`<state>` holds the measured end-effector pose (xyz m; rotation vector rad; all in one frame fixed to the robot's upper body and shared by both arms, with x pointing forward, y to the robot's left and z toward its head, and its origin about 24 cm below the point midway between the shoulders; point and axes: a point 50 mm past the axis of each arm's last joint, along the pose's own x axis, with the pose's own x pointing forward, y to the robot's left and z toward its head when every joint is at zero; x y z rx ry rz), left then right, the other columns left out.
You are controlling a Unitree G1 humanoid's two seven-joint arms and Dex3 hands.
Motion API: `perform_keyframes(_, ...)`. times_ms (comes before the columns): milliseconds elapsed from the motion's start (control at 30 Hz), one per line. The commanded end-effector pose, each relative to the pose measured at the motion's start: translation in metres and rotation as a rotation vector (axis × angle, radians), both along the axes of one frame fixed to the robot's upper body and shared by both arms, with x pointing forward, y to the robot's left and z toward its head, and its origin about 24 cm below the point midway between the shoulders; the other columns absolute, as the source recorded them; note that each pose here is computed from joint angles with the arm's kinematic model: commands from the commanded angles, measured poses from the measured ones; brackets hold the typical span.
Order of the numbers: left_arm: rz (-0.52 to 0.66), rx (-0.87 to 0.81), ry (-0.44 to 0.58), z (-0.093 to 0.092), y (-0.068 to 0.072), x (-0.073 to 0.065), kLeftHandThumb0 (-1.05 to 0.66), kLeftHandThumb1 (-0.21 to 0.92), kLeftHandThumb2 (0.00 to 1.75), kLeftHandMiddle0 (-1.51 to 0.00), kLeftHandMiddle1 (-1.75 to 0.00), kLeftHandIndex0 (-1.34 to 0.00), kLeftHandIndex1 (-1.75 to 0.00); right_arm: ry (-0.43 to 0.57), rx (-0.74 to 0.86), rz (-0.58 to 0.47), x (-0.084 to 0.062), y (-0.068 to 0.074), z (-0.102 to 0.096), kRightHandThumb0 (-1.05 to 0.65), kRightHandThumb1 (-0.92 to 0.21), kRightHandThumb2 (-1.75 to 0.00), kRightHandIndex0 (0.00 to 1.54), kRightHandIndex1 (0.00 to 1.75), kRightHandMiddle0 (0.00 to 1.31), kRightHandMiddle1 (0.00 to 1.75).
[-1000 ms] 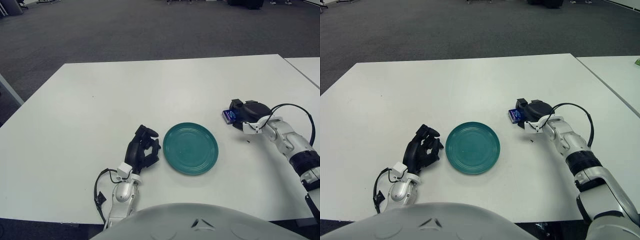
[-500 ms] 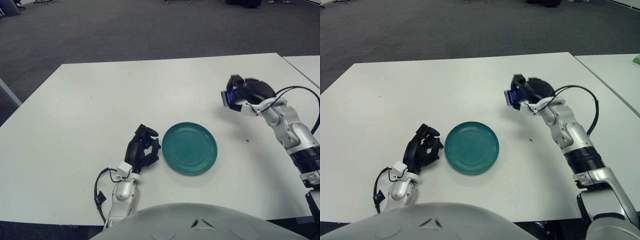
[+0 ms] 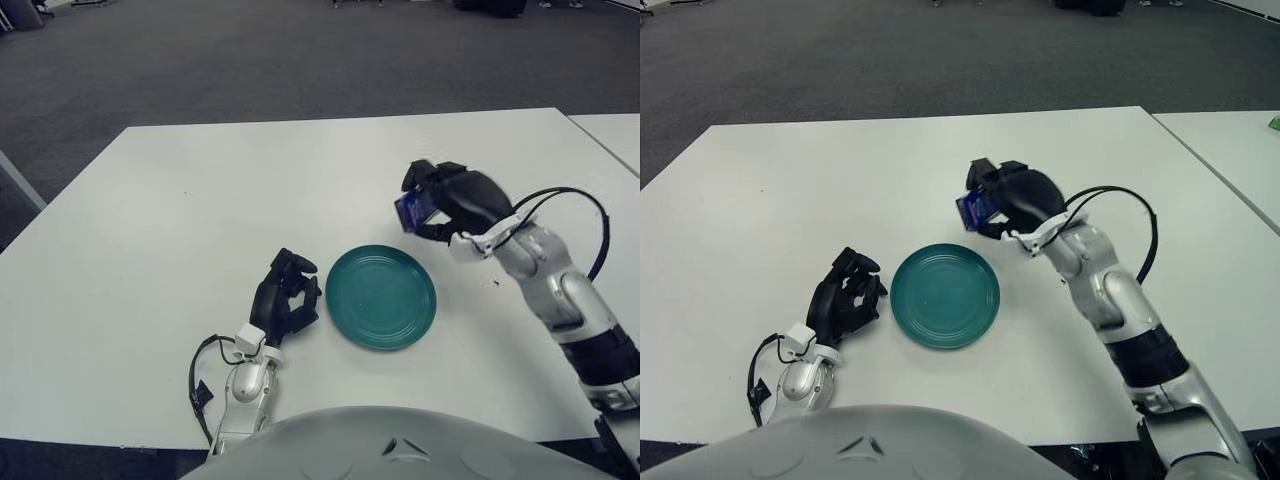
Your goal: Put the gum into the plate.
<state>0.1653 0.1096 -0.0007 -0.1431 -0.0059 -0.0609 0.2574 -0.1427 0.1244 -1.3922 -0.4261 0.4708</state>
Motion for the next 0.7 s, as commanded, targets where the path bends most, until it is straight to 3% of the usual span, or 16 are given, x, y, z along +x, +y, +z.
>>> perform_keyframes(0,-0.004,0.011,0.067,-0.01,-0.001,-0.005,-0.41,0.61,0.95,-0.6,-1.75,-0.39,-1.75,-0.01,-0.008,0.047,-0.007,0.009,-0.003,-0.39,-0.66,-0.88,0.42,0.57,0.36,1.75)
perform_keyframes(333,-0.01,0.002,0.074,-0.011,-0.003,-0.005,-0.41,0.6,0.96,-0.61,-1.75,-0.4,-1.75,0.025,-0.009,0.172,-0.027,0.027,-0.015,-0.38,-0.7,-0.82,0.41,0.66,0.33,1.75)
perform_keyframes(667,-0.003,-0.013,0.077,-0.011,-0.005,-0.006,-0.4,0.63,0.92,-0.57,-1.75,-0.38,-1.75,0.09,-0.036,0.245,-0.046,0.032,-0.022,-0.37,-0.75,-0.75,0.38,0.74,0.3,1.75)
